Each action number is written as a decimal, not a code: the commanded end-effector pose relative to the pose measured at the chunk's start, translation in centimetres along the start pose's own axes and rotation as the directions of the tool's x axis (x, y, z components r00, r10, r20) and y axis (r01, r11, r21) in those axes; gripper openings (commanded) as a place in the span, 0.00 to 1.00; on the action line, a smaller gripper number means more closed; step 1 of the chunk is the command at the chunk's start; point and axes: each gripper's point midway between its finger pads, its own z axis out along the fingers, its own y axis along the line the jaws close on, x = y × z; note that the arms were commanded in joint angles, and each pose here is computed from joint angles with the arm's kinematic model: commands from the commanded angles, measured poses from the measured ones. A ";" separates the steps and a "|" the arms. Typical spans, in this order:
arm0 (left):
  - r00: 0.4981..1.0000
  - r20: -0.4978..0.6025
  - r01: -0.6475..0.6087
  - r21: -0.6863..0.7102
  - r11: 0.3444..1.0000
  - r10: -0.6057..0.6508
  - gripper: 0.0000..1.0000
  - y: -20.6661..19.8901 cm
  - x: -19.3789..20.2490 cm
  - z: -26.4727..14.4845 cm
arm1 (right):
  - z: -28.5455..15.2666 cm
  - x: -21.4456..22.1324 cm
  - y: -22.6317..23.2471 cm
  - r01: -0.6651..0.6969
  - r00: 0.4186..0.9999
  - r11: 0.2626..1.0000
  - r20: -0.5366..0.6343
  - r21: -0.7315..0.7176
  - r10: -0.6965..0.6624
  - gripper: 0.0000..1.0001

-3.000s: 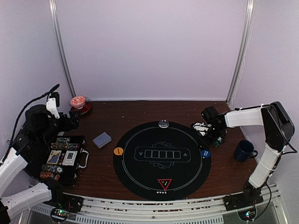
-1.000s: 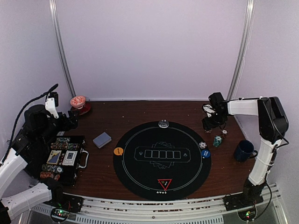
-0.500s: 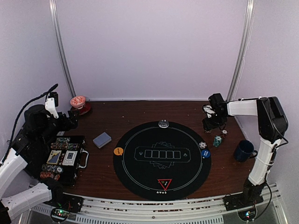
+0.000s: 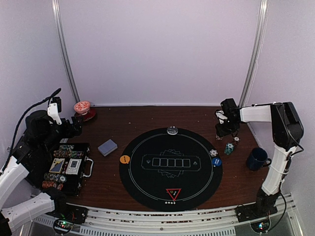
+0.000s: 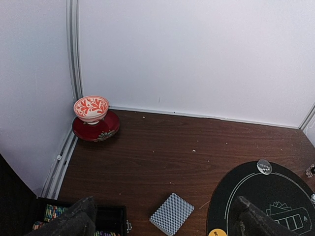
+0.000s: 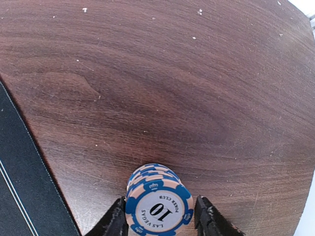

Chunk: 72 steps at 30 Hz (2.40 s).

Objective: Distribute texas hold em gaming equipment
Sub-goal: Pick up the pile of poker chips from the pile of poker chips, then place the poker chips pile in the big blind area.

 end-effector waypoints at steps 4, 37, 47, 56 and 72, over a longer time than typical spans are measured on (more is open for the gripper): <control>0.999 0.040 0.021 0.012 1.000 -0.022 0.98 -0.1 -0.9 0.0 | 0.1 0.3 0.2 0.002 1.000 1.000 -0.006 -0.021 -0.002 0.40; 0.999 0.042 0.027 -0.023 0.999 -0.026 0.98 0.7 -0.9 0.2 | -14.4 -5.3 18.4 0.480 0.839 0.855 0.389 -0.198 -0.381 0.28; 0.997 0.069 0.038 -0.043 0.998 -0.035 0.98 1.4 -1.4 -0.2 | -17.1 0.0 36.0 0.767 0.636 0.567 0.473 -0.300 -0.610 0.28; 0.997 0.064 0.038 -0.046 0.998 -0.035 0.98 1.5 -1.3 -0.1 | -15.3 3.7 45.9 0.825 0.565 0.481 0.458 -0.297 -0.686 0.29; 0.997 0.060 0.040 -0.037 0.999 -0.038 0.98 1.4 -1.3 0.0 | -10.7 4.0 51.6 0.787 0.616 0.544 0.405 -0.289 -0.676 0.30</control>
